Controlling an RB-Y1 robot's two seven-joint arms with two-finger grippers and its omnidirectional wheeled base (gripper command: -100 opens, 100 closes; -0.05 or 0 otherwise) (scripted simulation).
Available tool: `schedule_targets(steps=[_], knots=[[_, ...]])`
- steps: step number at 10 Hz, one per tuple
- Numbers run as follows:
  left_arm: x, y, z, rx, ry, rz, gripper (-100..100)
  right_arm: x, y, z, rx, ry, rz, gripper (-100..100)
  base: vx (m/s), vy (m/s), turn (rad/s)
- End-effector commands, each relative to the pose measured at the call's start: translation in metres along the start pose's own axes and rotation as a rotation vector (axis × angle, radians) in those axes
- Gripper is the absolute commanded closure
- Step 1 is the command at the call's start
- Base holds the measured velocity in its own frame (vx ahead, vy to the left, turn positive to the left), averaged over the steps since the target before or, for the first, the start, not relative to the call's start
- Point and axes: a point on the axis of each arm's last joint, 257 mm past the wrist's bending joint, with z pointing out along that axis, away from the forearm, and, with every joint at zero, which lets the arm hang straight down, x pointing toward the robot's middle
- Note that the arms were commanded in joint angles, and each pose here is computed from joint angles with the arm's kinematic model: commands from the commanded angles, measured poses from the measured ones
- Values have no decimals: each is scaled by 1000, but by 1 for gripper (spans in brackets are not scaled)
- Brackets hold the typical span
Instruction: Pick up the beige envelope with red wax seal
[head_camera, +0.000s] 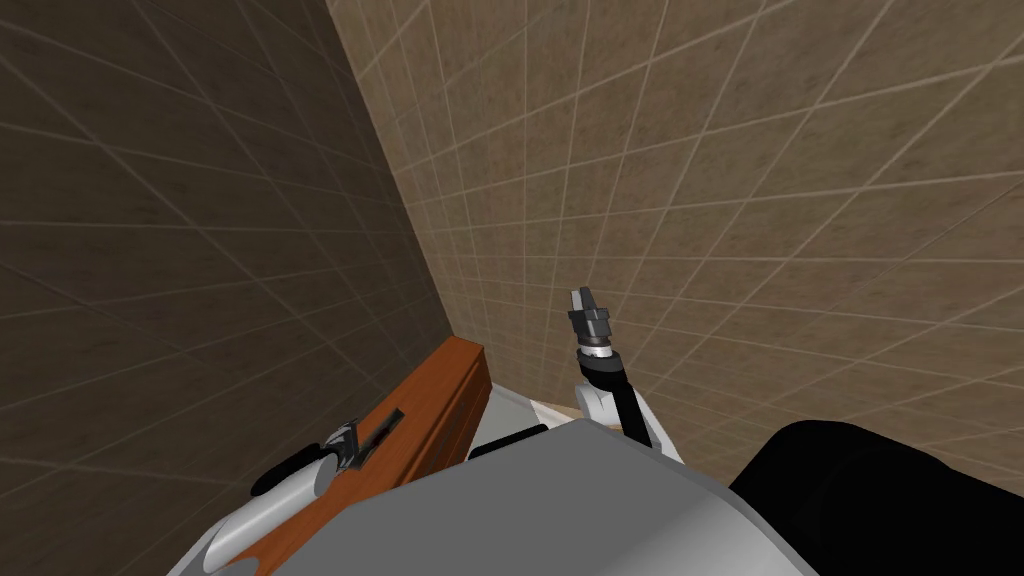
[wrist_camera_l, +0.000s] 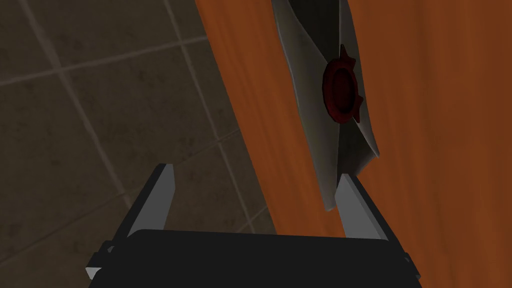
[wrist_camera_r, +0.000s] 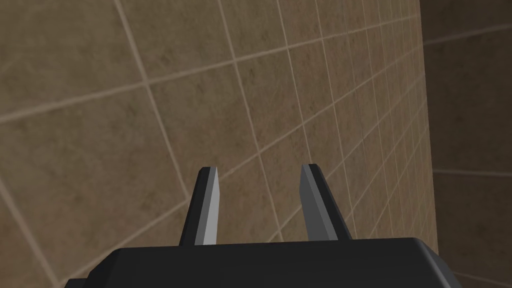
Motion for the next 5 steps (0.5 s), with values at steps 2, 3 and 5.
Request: schedule_targets(steps=[2, 3, 5], knots=[[-18, 20, 7, -86, -34, -42, -100, 0, 0, 0, 0, 0, 0, 0, -5, 3, -81], [-27, 21, 8, -122, -48, -74, -100, 0, 0, 0, 0, 0, 0, 0, -3, 3, -116], [-39, 36, 9, -188, -70, -115, -100, 0, 0, 0, 0, 0, 0, 0, -2, 4, -97]])
